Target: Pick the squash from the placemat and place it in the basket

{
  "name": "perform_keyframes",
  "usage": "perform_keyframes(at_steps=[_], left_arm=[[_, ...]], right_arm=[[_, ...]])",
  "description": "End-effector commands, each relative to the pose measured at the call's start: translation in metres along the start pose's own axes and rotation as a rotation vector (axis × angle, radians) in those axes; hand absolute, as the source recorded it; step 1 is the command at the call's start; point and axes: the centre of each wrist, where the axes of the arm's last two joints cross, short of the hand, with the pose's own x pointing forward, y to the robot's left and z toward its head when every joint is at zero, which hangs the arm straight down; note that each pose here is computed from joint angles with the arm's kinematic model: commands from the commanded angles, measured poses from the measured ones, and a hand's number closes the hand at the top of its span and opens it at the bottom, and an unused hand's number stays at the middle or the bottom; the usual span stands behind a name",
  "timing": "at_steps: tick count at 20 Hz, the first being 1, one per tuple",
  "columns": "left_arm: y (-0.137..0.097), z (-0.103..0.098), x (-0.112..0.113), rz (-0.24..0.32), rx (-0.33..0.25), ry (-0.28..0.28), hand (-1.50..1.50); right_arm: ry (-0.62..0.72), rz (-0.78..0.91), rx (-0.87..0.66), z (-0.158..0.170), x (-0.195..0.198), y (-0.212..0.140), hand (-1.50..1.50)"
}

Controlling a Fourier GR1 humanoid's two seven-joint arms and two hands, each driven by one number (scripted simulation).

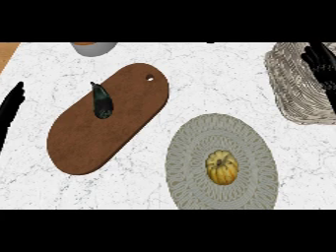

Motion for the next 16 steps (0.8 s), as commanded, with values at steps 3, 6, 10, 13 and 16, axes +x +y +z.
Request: perform_keyframes(at_steps=[3,6,10,13,16], left_arm=[[-0.011,-0.008,-0.004,0.156,0.005,0.108,0.0],[-0.034,-0.017,-0.004,0.323,-0.01,0.181,0.0],[-0.048,-0.018,0.004,0.37,-0.094,0.194,0.0],[-0.054,-0.03,0.011,0.391,-0.09,0.21,0.0],[-0.059,-0.032,0.021,0.393,-0.094,0.2,0.0]], right_arm=[[0.156,0.0,-0.095,-0.031,0.015,0.005,1.5],[0.32,0.029,-0.211,-0.057,0.016,0.011,1.5],[0.339,0.473,0.347,-0.04,0.005,0.094,-1.5],[0.31,0.45,0.24,-0.05,0.019,0.179,-1.5],[0.369,0.521,0.179,-0.077,0.036,0.233,-1.5]])
